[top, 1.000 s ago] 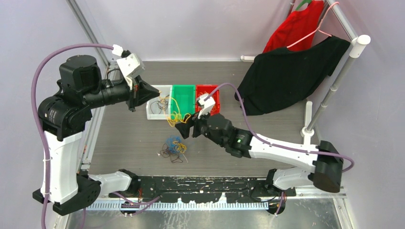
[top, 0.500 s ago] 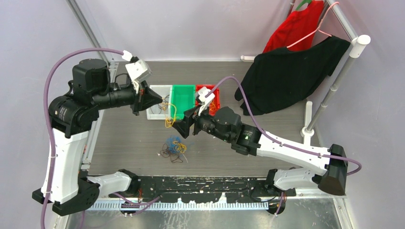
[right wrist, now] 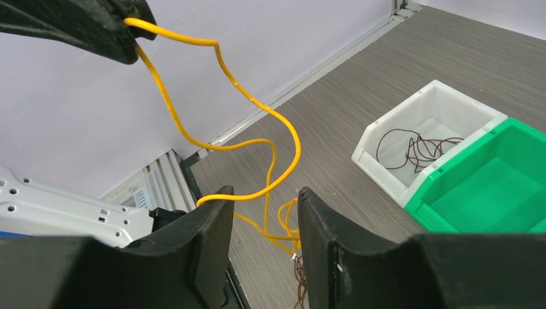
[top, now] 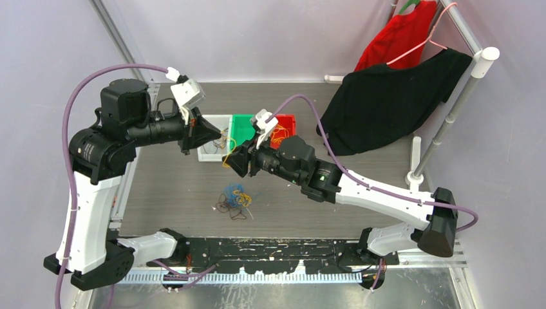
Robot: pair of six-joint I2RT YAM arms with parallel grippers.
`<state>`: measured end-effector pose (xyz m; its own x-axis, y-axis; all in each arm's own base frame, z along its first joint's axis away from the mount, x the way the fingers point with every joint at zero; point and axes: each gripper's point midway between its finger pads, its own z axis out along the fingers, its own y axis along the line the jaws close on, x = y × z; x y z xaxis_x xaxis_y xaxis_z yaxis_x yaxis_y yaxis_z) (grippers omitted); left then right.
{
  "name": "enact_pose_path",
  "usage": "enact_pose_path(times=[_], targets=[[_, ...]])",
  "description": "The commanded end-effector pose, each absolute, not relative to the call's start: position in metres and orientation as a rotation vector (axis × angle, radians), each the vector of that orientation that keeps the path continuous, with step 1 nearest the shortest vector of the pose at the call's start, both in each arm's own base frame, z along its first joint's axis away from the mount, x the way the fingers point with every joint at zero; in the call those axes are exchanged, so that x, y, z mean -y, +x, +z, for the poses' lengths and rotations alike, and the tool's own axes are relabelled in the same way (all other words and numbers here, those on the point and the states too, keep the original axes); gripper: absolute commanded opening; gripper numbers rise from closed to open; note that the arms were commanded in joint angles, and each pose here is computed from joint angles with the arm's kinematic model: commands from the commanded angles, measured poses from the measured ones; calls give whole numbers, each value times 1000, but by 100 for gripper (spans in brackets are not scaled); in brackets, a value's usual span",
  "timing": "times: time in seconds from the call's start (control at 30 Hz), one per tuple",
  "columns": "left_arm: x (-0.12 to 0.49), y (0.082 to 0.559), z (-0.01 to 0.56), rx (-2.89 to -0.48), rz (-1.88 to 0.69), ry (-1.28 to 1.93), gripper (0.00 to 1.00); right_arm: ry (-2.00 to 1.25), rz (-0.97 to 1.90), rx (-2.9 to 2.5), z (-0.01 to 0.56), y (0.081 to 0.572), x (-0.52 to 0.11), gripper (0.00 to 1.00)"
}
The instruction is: Untangle the cables
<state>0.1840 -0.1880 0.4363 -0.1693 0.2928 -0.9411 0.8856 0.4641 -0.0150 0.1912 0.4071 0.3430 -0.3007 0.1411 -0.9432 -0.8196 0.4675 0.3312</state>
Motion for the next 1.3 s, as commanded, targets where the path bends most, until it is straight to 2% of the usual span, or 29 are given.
enact_pose_path(times=[0.0,0.13,0.23,0.3,0.37,0.43,0.5,0.53,0.67,0.8,0.83,0.97,1.03,1.13,1.27], targets=[[192,178,452,-1622,-760,1029,0,-582,1112,-1524,375,191,-412,46],[195,179,453,-1619,-782,1027,0,-599,1123,-1526,378,192,-421,48],[198,179,455,-1617,-803,1020,0,-614,1094,-1555,372,199,-430,54],[199,178,457,-1615,-817,1018,0,-605,1060,-1570,370,205,-432,53],[199,177,459,-1612,-823,1017,0,-594,1032,-1584,369,210,-432,45],[198,176,459,-1607,-816,1017,0,-584,1015,-1588,368,212,-430,28],[196,177,457,-1610,-799,1017,0,-559,999,-1592,369,215,-425,6],[195,178,455,-1612,-788,1016,0,-545,989,-1598,368,217,-421,2],[190,189,442,-1654,-730,986,2,-495,960,-1618,371,226,-404,1],[184,201,421,-1719,-659,987,21,-431,916,-1660,366,248,-379,1],[182,203,416,-1736,-637,992,30,-408,901,-1673,364,256,-370,1],[171,210,390,-1819,-552,1019,79,-321,786,-1760,342,293,-335,1],[165,213,377,-1864,-505,1033,93,-266,716,-1806,329,314,-316,1],[158,215,361,-1921,-463,1049,100,-192,601,-1874,306,346,-291,1],[154,215,351,-1949,-443,1051,99,-127,487,-1925,283,376,-276,1]])
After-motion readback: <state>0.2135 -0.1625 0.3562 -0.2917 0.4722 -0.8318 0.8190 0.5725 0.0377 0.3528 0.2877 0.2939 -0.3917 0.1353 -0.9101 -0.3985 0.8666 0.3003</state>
